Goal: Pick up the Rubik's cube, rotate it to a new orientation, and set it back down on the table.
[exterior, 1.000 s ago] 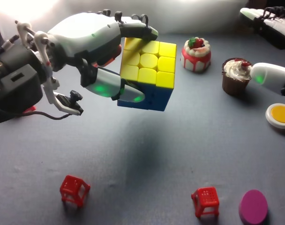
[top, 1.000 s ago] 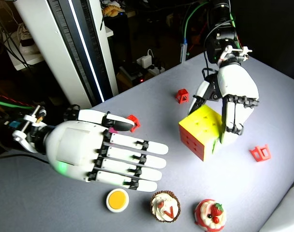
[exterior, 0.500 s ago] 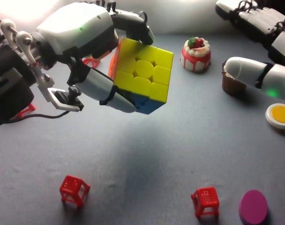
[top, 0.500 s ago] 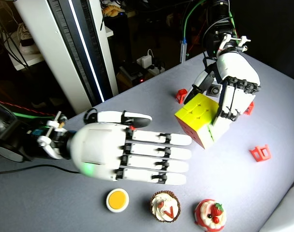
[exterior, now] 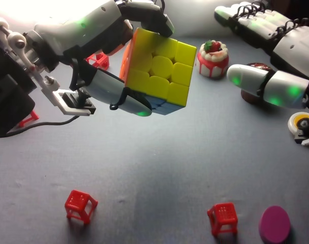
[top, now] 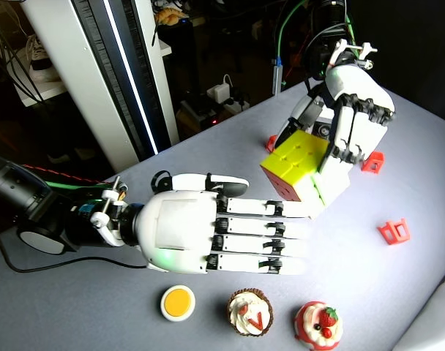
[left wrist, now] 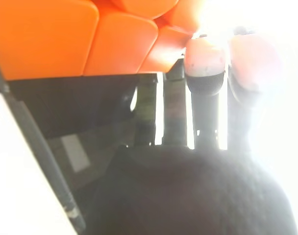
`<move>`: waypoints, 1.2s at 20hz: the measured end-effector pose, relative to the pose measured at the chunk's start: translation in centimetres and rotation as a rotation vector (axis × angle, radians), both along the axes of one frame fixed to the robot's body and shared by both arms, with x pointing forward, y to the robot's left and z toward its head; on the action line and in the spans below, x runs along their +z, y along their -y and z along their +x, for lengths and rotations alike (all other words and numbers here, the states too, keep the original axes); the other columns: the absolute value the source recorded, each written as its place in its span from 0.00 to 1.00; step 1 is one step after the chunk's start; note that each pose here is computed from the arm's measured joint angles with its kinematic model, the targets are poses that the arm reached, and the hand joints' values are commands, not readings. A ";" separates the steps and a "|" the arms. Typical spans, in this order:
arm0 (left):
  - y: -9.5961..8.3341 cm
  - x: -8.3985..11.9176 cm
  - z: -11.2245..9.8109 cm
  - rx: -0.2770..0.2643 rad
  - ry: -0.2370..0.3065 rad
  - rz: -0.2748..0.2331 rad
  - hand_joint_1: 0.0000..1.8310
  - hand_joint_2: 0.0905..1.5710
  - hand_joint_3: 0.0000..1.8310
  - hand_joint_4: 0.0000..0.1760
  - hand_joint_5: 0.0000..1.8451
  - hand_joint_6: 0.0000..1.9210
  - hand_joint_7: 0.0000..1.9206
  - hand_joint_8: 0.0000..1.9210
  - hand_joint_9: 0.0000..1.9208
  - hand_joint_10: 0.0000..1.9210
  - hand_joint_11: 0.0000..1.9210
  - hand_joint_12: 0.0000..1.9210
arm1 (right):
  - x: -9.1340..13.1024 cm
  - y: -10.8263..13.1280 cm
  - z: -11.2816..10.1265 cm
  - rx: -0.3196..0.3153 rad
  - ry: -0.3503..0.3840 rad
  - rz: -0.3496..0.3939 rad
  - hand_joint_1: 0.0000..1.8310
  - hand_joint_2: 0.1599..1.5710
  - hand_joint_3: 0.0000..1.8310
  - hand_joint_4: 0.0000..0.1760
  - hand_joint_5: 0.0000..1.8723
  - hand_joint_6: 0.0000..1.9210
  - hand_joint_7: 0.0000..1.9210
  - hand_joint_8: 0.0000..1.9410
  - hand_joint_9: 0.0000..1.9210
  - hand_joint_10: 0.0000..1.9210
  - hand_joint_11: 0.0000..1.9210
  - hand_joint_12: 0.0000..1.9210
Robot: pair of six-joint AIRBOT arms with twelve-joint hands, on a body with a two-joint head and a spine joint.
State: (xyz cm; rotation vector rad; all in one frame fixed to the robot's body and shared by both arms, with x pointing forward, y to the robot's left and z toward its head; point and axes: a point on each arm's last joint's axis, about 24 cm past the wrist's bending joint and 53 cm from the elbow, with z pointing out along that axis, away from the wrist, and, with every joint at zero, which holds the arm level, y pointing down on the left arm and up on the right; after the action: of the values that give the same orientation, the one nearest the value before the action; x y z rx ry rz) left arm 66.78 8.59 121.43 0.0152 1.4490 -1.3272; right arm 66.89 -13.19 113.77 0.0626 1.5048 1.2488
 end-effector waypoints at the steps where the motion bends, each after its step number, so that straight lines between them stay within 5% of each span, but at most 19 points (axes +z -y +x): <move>1: 0.0 0.0 0.0 -0.001 0.001 0.001 0.65 0.34 0.75 0.00 0.52 0.88 0.51 1.00 0.60 1.00 0.65 1.00 | -0.2 -0.4 -0.1 0.011 0.001 -0.006 0.00 0.86 0.00 0.00 0.03 0.00 0.00 0.00 0.00 0.00 0.00 0.00; 2: 0.0 0.0 0.0 0.000 0.002 0.003 0.65 0.35 0.75 0.00 0.50 0.89 0.48 0.99 0.56 1.00 0.61 1.00 | -0.5 -0.9 -0.3 0.025 -0.004 -0.016 0.00 0.86 0.00 0.00 0.02 0.00 0.00 0.00 0.00 0.00 0.00 0.00; 3: 0.0 0.1 0.0 0.000 0.003 0.002 0.64 0.36 0.76 0.11 0.49 0.92 0.47 1.00 0.57 1.00 0.63 1.00 | -0.6 -1.0 -0.4 0.029 -0.004 -0.020 0.00 0.86 0.00 0.00 0.02 0.00 0.00 0.00 0.00 0.00 0.00 0.00; 5: 0.2 0.4 0.1 -0.001 0.011 0.001 0.64 0.36 0.76 0.10 0.48 0.92 0.48 1.00 0.58 1.00 0.64 1.00 | -1.0 -1.6 -0.4 0.041 -0.009 -0.032 0.00 0.86 0.00 0.00 0.01 0.00 0.00 0.00 0.00 0.00 0.00 0.00; 6: 0.2 0.7 0.0 -0.002 0.016 -0.004 0.77 0.42 0.48 0.06 0.56 1.00 0.60 1.00 0.65 1.00 0.72 1.00 | -1.0 -1.7 -0.4 0.045 -0.006 -0.037 0.00 0.87 0.00 0.00 0.00 0.00 0.00 0.00 0.00 0.00 0.01 0.00; 9: 0.3 0.8 0.0 -0.005 0.021 -0.005 0.78 0.46 0.41 0.09 0.54 1.00 0.61 1.00 0.66 1.00 0.73 1.00 | -1.1 -2.3 -0.5 0.060 0.001 -0.049 0.00 0.86 0.00 0.00 0.00 0.00 0.02 0.01 0.02 0.01 0.02 0.01; 10: 0.4 0.8 0.0 -0.006 0.022 -0.005 0.68 0.40 0.65 0.00 0.45 0.92 0.51 0.98 0.62 1.00 0.69 1.00 | -1.2 -2.4 -0.4 0.062 0.003 -0.053 0.00 0.86 0.00 0.00 0.00 0.00 0.03 0.01 0.03 0.01 0.03 0.02; 12: 0.6 1.1 0.0 -0.010 0.027 -0.011 0.66 0.37 0.69 0.00 0.45 0.87 0.51 0.91 0.57 1.00 0.63 1.00 | -1.3 -3.0 -0.6 0.077 0.006 -0.056 0.00 0.85 0.00 0.00 0.05 0.01 0.09 0.01 0.08 0.01 0.00 0.29; 13: 0.7 1.1 0.0 -0.012 0.028 -0.010 0.66 0.36 0.70 0.00 0.46 0.86 0.50 0.92 0.58 1.00 0.63 1.00 | -1.2 -3.1 -0.7 0.081 0.009 -0.057 0.00 0.86 0.00 0.00 0.07 0.01 0.10 0.01 0.09 0.01 0.00 0.35; 15: 0.7 1.1 0.0 -0.011 0.029 -0.009 0.74 0.36 0.68 0.00 0.49 0.98 0.48 0.90 0.59 1.00 0.63 1.00 | -1.3 -3.1 -0.7 0.082 0.006 -0.062 0.00 0.85 0.00 0.00 0.07 0.01 0.10 0.00 0.08 0.01 0.00 0.35; 17: 0.6 1.2 0.0 -0.011 0.030 -0.009 0.67 0.38 0.69 0.00 0.46 0.85 0.49 0.96 0.56 1.00 0.61 1.00 | -1.3 -3.1 -0.7 0.083 0.007 -0.062 0.00 0.85 0.00 0.00 0.06 0.00 0.08 0.00 0.07 0.00 0.00 0.32; 23: 0.6 1.2 0.0 -0.011 0.031 -0.011 0.65 0.36 0.74 0.00 0.46 0.92 0.50 0.94 0.59 1.00 0.64 1.00 | -1.4 -3.4 -1.0 0.093 0.005 -0.065 0.00 0.84 0.00 0.00 0.05 0.01 0.08 0.00 0.07 0.00 0.00 0.23; 24: 0.6 1.2 0.0 -0.011 0.031 -0.011 0.61 0.38 0.65 0.00 0.48 0.86 0.53 0.99 0.59 1.00 0.63 1.00 | -1.4 -3.5 -1.1 0.094 0.004 -0.065 0.00 0.84 0.00 0.00 0.04 0.00 0.06 0.01 0.06 0.00 0.00 0.14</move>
State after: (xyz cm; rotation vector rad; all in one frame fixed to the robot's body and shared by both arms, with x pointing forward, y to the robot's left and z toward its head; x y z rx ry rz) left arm 66.81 7.96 122.68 0.0363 1.4171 -1.3380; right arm 65.80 -9.72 112.35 -0.0543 1.5586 1.2729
